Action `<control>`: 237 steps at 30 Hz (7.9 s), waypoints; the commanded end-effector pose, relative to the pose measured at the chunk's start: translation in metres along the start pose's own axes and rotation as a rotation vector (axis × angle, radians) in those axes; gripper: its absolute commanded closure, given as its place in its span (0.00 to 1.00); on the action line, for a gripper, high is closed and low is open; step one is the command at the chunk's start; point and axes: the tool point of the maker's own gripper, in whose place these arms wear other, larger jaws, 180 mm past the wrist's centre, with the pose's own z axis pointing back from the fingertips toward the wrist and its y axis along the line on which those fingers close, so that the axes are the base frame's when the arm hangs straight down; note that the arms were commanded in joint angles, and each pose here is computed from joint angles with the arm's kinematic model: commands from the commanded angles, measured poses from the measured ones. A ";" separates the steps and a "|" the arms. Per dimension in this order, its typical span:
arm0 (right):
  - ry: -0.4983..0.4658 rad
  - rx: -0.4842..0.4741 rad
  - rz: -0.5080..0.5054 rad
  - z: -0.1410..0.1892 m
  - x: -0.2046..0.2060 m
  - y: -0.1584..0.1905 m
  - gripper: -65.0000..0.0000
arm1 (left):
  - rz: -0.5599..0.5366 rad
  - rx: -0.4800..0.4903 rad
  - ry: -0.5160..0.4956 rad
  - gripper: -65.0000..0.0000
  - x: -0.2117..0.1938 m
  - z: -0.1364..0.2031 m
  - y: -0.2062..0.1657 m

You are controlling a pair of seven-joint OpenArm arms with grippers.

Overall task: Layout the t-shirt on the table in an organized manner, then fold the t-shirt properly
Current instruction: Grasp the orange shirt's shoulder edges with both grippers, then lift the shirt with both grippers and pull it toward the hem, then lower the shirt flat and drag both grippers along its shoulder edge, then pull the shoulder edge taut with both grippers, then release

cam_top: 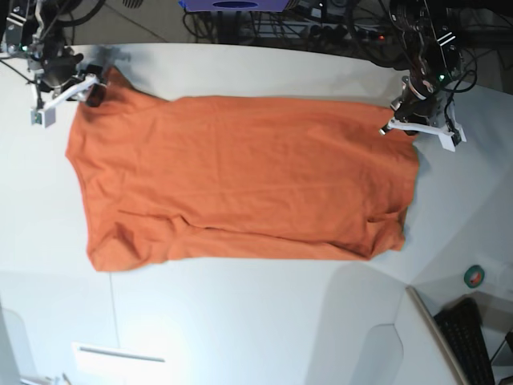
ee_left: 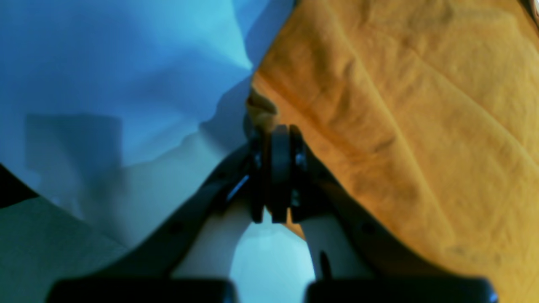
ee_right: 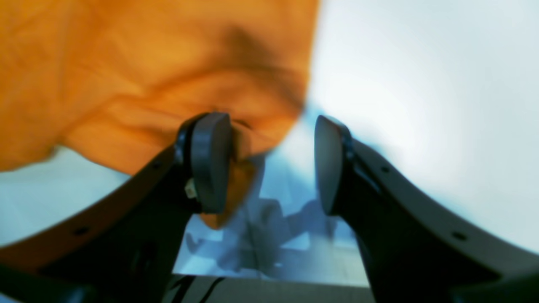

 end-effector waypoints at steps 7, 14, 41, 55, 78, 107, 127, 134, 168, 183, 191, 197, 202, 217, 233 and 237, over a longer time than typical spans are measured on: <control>0.038 0.018 -0.010 -0.001 -0.005 0.007 0.53 | -0.012 0.001 -0.038 1.00 0.012 0.002 0.001; 0.109 0.113 0.072 -0.002 -0.007 0.026 1.00 | -0.014 0.001 -0.040 1.00 0.012 0.002 0.001; -0.497 -0.113 0.567 0.050 0.428 0.107 1.00 | -0.261 -0.449 -0.377 1.00 0.322 0.050 -0.334; -0.818 -0.296 0.739 0.164 0.547 0.153 1.00 | -0.192 -0.565 -0.611 1.00 0.427 0.137 -0.387; -0.188 -0.324 0.515 0.003 0.199 -0.007 1.00 | -0.343 -0.274 -0.030 1.00 0.075 -0.019 -0.187; -0.049 -0.297 0.464 0.068 0.046 -0.005 1.00 | -0.234 -0.030 0.078 1.00 -0.014 0.041 -0.031; -0.129 -0.204 0.477 0.001 0.129 0.023 1.00 | -0.152 -0.095 0.043 1.00 0.029 -0.008 -0.082; -0.098 -0.196 0.459 -0.020 0.143 0.014 1.00 | -0.130 -0.090 0.064 1.00 0.031 -0.022 -0.087; -0.327 -0.376 0.097 0.052 0.163 -0.040 0.50 | 0.232 -0.065 -0.198 0.12 0.085 0.011 -0.018; -0.293 -0.118 -0.314 0.022 0.077 -0.047 0.49 | 0.322 -0.156 0.045 0.12 -0.002 -0.022 -0.008; -0.271 -0.073 -0.352 0.001 0.082 -0.040 0.44 | 0.326 -0.153 0.076 0.33 -0.009 -0.031 -0.005; -0.201 -0.045 -0.410 -0.022 0.065 -0.041 0.44 | 0.344 -0.147 0.108 0.57 -0.018 -0.039 -0.005; -0.227 -0.058 -0.472 -0.025 0.068 -0.055 0.44 | 0.342 -0.146 0.113 0.79 -0.019 -0.040 -0.004; -0.191 -0.080 -0.471 -0.020 0.057 -0.068 1.00 | 0.279 -0.147 0.126 1.00 -0.023 -0.034 -0.001; -0.152 -0.147 -0.382 0.014 0.048 -0.083 1.00 | 0.191 -0.136 0.102 1.00 -0.027 -0.006 0.010; -0.131 -0.116 -0.333 0.006 0.051 -0.069 1.00 | 0.152 -0.169 0.093 0.55 -0.023 -0.001 -0.004</control>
